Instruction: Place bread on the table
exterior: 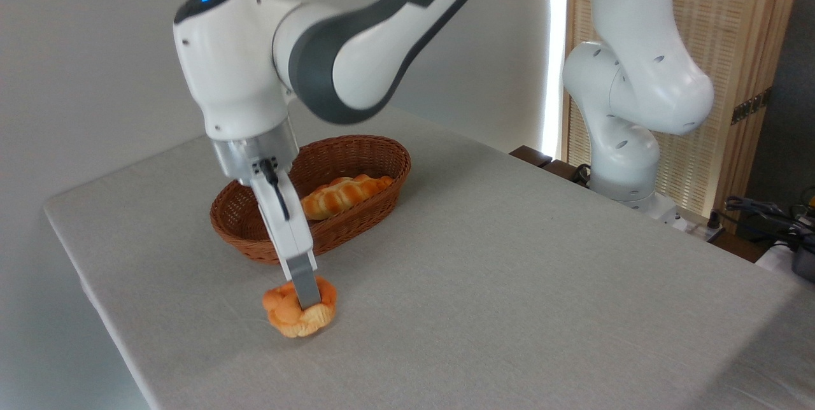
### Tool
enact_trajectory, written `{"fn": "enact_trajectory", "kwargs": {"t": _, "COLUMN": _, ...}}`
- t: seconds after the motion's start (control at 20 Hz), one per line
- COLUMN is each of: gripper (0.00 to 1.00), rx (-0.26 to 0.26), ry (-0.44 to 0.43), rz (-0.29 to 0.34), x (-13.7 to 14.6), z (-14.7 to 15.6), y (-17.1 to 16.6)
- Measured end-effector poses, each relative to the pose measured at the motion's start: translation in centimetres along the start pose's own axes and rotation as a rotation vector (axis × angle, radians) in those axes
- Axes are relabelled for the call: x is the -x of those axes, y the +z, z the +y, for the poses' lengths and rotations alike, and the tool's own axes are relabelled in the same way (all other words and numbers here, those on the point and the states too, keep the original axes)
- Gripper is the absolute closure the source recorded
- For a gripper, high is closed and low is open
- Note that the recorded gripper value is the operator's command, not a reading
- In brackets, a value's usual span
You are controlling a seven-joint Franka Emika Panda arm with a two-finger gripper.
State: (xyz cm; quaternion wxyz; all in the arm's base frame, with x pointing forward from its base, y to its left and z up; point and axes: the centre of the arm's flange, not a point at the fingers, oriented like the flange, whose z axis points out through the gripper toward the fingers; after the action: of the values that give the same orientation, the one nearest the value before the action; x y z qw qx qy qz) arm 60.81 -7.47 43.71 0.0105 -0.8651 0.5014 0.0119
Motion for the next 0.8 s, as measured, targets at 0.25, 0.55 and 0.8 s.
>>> {"fn": "enact_trajectory", "kwargs": {"t": 0.25, "gripper": 0.0, "rx": -0.004, "ry": 0.001, "rz": 0.002, "x": 0.0, "z": 0.0, "y": -0.1}}
{"fn": "enact_trajectory", "kwargs": {"t": 0.55, "gripper": 0.0, "rx": -0.012, "ry": -0.004, "rz": 0.008, "x": 0.1, "z": 0.0, "y": -0.7}}
{"fn": "enact_trajectory", "kwargs": {"t": 0.8, "gripper": 0.0, "rx": -0.04, "ry": -0.102, "rz": 0.114, "x": 3.4, "z": -0.7, "y": -6.6}}
